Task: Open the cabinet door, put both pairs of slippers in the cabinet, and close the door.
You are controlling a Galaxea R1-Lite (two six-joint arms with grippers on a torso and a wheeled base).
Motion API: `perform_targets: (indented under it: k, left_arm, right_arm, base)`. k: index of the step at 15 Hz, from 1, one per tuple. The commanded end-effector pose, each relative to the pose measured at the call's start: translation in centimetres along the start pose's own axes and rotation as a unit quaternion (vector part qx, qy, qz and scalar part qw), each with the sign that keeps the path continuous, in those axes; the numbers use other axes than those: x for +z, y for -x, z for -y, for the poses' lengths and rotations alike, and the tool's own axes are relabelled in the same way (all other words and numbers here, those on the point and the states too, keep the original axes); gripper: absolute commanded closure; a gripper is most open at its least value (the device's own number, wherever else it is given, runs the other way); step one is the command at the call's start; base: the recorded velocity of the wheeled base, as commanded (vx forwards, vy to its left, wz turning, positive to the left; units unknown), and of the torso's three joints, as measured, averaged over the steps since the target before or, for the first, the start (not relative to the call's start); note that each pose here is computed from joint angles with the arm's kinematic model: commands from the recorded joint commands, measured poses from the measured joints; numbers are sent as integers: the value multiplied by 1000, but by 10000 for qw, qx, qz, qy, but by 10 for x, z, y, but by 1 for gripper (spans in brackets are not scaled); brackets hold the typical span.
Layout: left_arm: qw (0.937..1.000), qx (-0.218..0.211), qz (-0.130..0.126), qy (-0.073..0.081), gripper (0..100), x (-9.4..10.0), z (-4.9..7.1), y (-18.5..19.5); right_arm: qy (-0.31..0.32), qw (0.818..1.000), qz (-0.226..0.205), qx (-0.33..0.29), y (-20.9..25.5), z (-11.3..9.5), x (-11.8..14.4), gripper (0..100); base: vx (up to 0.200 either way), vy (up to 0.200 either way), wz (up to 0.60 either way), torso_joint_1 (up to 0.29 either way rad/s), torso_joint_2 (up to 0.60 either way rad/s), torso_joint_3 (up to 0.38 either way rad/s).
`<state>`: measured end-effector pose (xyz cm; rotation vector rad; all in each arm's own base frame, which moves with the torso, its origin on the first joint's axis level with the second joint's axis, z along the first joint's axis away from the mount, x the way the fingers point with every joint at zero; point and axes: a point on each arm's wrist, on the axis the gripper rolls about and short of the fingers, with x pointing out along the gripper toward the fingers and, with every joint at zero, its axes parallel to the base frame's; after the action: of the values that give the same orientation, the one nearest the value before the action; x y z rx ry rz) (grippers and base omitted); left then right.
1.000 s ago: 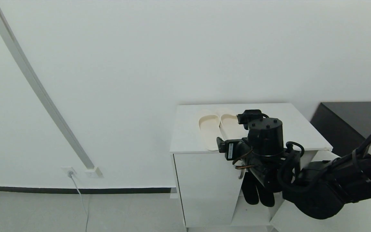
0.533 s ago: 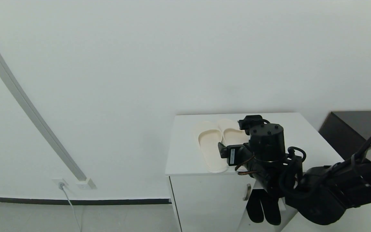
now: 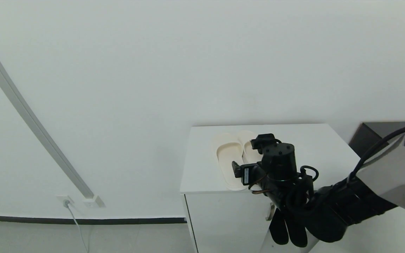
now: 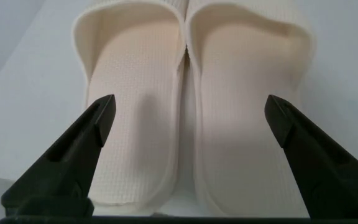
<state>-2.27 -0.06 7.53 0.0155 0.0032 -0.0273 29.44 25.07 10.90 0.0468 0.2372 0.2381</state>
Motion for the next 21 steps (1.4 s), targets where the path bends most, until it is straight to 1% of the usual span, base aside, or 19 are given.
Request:
perform_targets:
  k: [1,4,6,10,11,17,19,21]
  left_arm:
    - [10000,-2,2,1,100,0,0,0]
    - [10000,6,2,24,100,0,0,0]
    - [10000,6,2,32,100,0,0,0]
    - [10000,6,2,32,100,0,0,0]
    - [10000,6,2,32,100,0,0,0]
    - [10000,6,2,32,100,0,0,0]
    - [10000,6,2,39,100,0,0,0]
    - [10000,6,2,32,100,0,0,0]
  right_arm:
    - [71,9999,27,-72,-29,3,-10,0]
    - [230,9994,246,-21,-57,1,-6,0]
    - [197,9991,378,-18,-72,-4,-4,0]
    - [188,9989,423,-81,-87,-4,2,0]
    - [180,9988,437,-86,-88,-3,4,100]
    - [156,9987,466,-105,-87,-1,7,100]
    - [119,9985,535,-87,-77,1,18,100]
    - [109,9983,551,155,-54,5,33,100]
  base:
    - [0,0,0,0,0,0]
    - [0,0,0,0,0,0]
    - [0,0,0,0,0,0]
    - [0,0,0,0,0,0]
    - [0,0,0,0,0,0]
    - [0,0,0,0,0,0]
    - [0,0,0,0,0,0]
    - [0,0,0,0,0,0]
